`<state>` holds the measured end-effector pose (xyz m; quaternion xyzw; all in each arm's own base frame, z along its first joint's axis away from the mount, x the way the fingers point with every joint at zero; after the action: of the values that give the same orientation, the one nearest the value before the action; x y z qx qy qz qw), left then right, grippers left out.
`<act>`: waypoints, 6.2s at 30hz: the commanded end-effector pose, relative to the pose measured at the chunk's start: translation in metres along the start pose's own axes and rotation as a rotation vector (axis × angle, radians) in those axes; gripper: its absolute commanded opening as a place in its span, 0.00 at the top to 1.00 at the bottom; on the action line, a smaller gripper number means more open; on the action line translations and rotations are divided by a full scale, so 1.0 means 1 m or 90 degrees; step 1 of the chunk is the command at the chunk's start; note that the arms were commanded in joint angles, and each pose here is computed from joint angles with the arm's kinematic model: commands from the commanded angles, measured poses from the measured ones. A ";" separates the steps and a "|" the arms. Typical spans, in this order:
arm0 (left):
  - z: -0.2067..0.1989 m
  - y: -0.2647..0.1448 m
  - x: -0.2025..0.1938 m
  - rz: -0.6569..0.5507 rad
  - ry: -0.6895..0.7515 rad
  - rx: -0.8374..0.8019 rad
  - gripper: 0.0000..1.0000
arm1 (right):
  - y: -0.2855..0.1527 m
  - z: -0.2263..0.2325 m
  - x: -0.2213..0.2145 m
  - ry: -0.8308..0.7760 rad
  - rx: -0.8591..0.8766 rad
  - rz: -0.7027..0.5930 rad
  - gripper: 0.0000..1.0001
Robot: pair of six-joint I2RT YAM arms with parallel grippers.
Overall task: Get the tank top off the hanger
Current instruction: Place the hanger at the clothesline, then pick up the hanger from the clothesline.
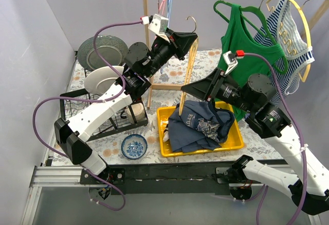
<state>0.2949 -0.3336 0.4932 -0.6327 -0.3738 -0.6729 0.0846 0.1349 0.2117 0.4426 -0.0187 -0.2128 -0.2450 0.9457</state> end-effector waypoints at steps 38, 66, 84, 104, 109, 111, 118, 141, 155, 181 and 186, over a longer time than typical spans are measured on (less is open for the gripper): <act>0.015 0.000 0.023 -0.070 0.040 0.091 1.00 | 0.014 -0.002 -0.005 0.051 0.035 -0.024 0.45; -0.010 -0.037 0.029 -0.026 0.070 -0.185 0.99 | -0.044 0.006 -0.032 -0.038 0.133 -0.001 0.99; 0.005 -0.071 0.045 -0.009 0.096 -0.104 0.02 | -0.028 0.042 0.003 -0.088 0.179 -0.108 0.99; 0.002 -0.136 0.084 -0.053 0.163 -0.040 0.02 | 0.013 0.029 0.042 0.063 0.197 -0.271 0.99; 0.003 -0.145 0.088 -0.061 0.169 -0.026 0.02 | 0.027 0.027 0.049 0.083 0.194 -0.287 0.99; 0.003 -0.147 0.087 -0.059 0.170 -0.024 0.02 | 0.030 0.030 0.054 0.091 0.197 -0.296 0.99; 0.003 -0.155 0.092 -0.062 0.179 -0.016 0.02 | 0.050 0.029 0.064 0.114 0.193 -0.316 0.99; 0.000 -0.179 0.113 -0.097 0.202 0.005 0.02 | 0.095 0.008 0.080 0.176 0.142 -0.315 0.99; -0.002 -0.187 0.123 -0.105 0.216 0.009 0.02 | 0.100 -0.005 0.065 0.149 0.096 -0.241 0.56; -0.013 -0.211 0.142 -0.111 0.180 0.000 0.02 | -0.071 0.050 0.161 -0.676 -0.516 -0.421 0.28; -0.015 -0.214 0.141 -0.105 0.178 -0.008 0.02 | -0.073 0.061 0.180 -0.717 -0.569 -0.444 0.19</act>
<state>0.1435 -0.1487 0.5281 -0.5051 -0.4021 -0.7585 0.0883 0.2084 0.0960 0.5641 -0.3568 -0.5347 -0.5379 0.5454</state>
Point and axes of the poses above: each gripper's point midway between its finger pads, its own y axis out along the fingers, its own z axis along the line the jaws close on, x = y × z, the point moved 6 cm from there along -y, back along the fingers, and after that the axes turned 12 degrees about y, right-handed, at the moved point
